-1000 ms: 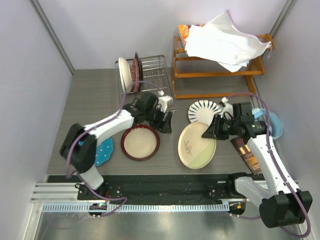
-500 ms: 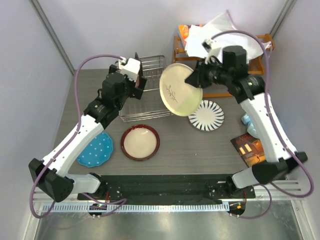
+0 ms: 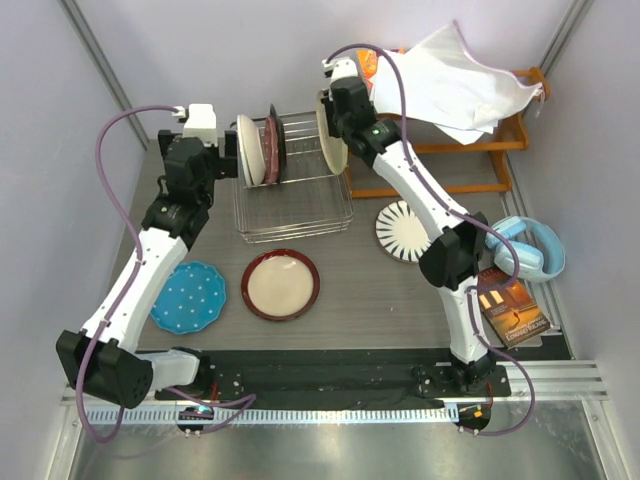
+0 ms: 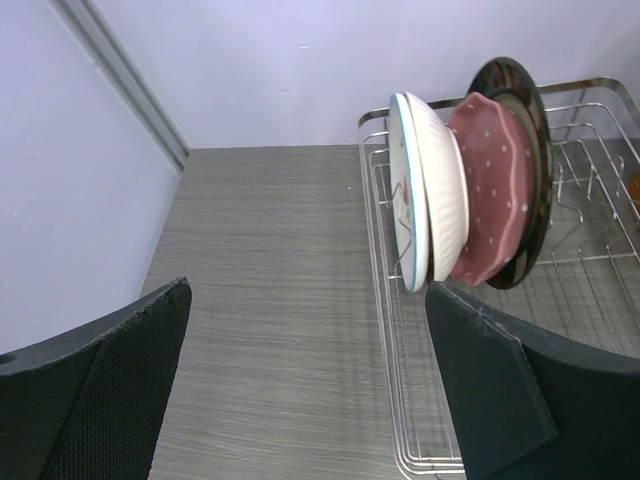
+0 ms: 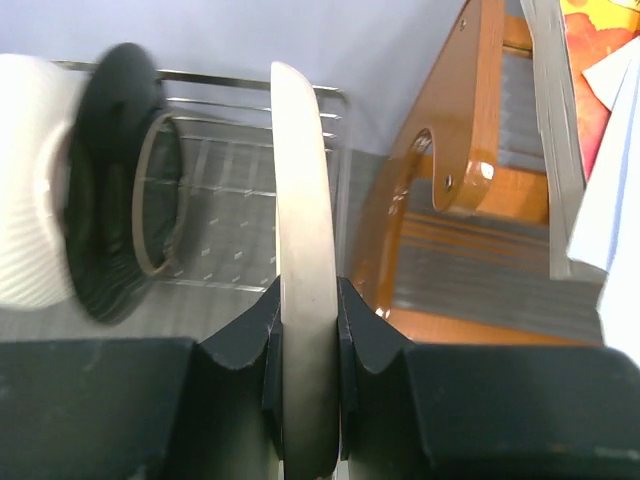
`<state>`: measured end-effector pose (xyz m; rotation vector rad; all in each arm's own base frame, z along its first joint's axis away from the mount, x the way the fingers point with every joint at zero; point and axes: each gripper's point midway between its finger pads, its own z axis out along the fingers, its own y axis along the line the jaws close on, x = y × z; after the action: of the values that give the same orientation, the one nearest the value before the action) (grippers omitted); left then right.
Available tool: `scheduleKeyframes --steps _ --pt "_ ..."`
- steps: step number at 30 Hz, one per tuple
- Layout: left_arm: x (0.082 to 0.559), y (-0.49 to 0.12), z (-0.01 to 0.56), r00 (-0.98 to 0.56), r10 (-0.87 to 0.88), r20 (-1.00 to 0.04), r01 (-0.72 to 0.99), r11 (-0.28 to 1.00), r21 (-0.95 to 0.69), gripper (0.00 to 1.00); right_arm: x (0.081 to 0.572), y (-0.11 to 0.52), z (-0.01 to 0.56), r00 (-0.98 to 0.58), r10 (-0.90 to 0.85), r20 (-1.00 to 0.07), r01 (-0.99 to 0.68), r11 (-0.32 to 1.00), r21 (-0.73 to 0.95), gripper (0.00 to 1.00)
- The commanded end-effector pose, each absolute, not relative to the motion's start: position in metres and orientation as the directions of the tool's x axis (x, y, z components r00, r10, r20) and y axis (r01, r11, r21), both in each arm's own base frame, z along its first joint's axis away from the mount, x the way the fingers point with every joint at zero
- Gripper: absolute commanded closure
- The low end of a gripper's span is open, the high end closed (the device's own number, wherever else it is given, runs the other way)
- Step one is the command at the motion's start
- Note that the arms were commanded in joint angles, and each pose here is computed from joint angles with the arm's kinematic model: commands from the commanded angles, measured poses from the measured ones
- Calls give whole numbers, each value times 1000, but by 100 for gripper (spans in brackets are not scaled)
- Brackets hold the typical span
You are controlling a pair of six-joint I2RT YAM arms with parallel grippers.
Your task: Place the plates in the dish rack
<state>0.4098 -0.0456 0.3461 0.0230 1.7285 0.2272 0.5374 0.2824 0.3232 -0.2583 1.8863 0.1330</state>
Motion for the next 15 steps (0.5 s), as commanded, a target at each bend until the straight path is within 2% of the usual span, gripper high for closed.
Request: scheduleKeyframes --steps 1,15 --pt "410 -25 366 -99 73 -992 -188 978 91 0 546 270 458 98 13 -995 -76 997 6 99" --pt "416 -27 346 -142 42 -989 -157 986 64 0 582 288 414 110 -71 -991 -19 997 -73 99"
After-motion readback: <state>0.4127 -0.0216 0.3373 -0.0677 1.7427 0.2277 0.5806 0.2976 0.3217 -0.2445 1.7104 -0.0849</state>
